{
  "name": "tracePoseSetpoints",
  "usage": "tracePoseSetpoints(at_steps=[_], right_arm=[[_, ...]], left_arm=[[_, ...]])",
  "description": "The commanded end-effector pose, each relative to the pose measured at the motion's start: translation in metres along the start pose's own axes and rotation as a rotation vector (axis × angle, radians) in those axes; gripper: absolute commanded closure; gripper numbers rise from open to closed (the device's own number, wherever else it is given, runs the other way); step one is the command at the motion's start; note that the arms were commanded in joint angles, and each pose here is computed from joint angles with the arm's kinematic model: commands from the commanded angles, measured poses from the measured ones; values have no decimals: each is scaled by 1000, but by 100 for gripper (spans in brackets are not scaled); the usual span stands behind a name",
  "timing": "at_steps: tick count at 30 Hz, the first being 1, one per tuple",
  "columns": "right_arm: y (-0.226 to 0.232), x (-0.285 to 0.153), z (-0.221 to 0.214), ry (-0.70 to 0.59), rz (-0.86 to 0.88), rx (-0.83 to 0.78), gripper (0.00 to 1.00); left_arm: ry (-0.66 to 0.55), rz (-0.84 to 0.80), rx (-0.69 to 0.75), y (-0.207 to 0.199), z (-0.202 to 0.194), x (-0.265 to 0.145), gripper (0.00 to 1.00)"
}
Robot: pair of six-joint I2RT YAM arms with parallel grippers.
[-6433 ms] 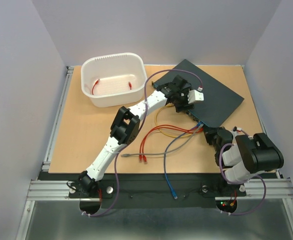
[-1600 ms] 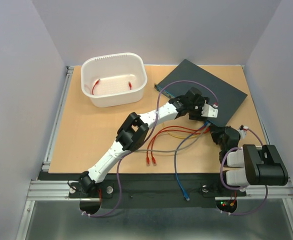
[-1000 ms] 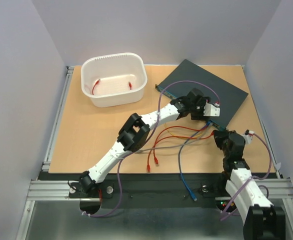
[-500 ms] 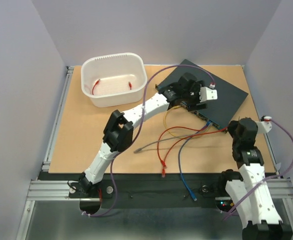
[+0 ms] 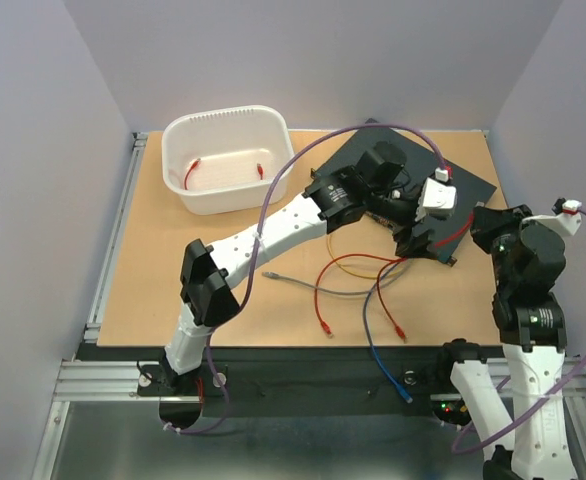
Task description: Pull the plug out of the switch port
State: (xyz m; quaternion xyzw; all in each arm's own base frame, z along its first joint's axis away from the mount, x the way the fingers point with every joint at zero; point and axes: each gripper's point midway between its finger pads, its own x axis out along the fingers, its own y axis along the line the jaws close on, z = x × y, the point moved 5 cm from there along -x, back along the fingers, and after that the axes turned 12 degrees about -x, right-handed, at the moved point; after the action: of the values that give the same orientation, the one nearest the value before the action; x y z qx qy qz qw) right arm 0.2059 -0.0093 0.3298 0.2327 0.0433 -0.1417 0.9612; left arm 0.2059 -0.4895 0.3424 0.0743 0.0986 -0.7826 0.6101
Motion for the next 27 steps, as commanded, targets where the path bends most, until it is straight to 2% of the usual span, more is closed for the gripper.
tracePoseSetpoints(at_steps=[1, 2, 7, 9, 11, 12, 13, 16, 17, 18, 19, 20, 21, 24, 27], right_arm=[[16, -18, 25, -61, 85, 8, 100], [17, -20, 28, -67, 92, 12, 99], [20, -32, 36, -102, 119, 42, 99], [19, -34, 35, -108, 120, 46, 100], [20, -37, 36, -113, 129, 50, 100], [20, -38, 36, -117, 133, 53, 100], [20, -39, 36, -117, 135, 54, 100], [20, -40, 37, -120, 133, 56, 100], [20, -40, 38, -126, 131, 58, 93], [20, -41, 39, -129, 131, 57, 75], [20, -42, 40, -133, 134, 55, 52], [20, -43, 41, -136, 137, 51, 35], [21, -44, 43, -142, 140, 50, 0], [25, -48, 46, -144, 166, 43, 0], [27, -46, 42, -123, 185, 38, 0]], left_arm=[[55, -74, -11, -26, -9, -8, 4], [92, -31, -19, -23, -22, -5, 4], [101, 102, -59, -7, -41, 1, 8], [86, 130, -62, -5, -39, -1, 26], [83, 143, -73, -5, -38, -2, 47], [79, 144, -71, -6, -35, -4, 83], [82, 153, -71, -6, -34, -5, 100], [65, 194, -73, -8, -21, -16, 100], [39, 222, -67, -10, -5, -25, 100], [22, 238, -65, -11, 5, -31, 100], [-8, 266, -62, -7, 18, -41, 100], [-59, 303, -45, -5, 42, -55, 100], [-101, 326, -43, -5, 59, -68, 100], [-238, 482, 25, 12, 117, -124, 100], [-351, 729, 105, 44, 156, -207, 100]])
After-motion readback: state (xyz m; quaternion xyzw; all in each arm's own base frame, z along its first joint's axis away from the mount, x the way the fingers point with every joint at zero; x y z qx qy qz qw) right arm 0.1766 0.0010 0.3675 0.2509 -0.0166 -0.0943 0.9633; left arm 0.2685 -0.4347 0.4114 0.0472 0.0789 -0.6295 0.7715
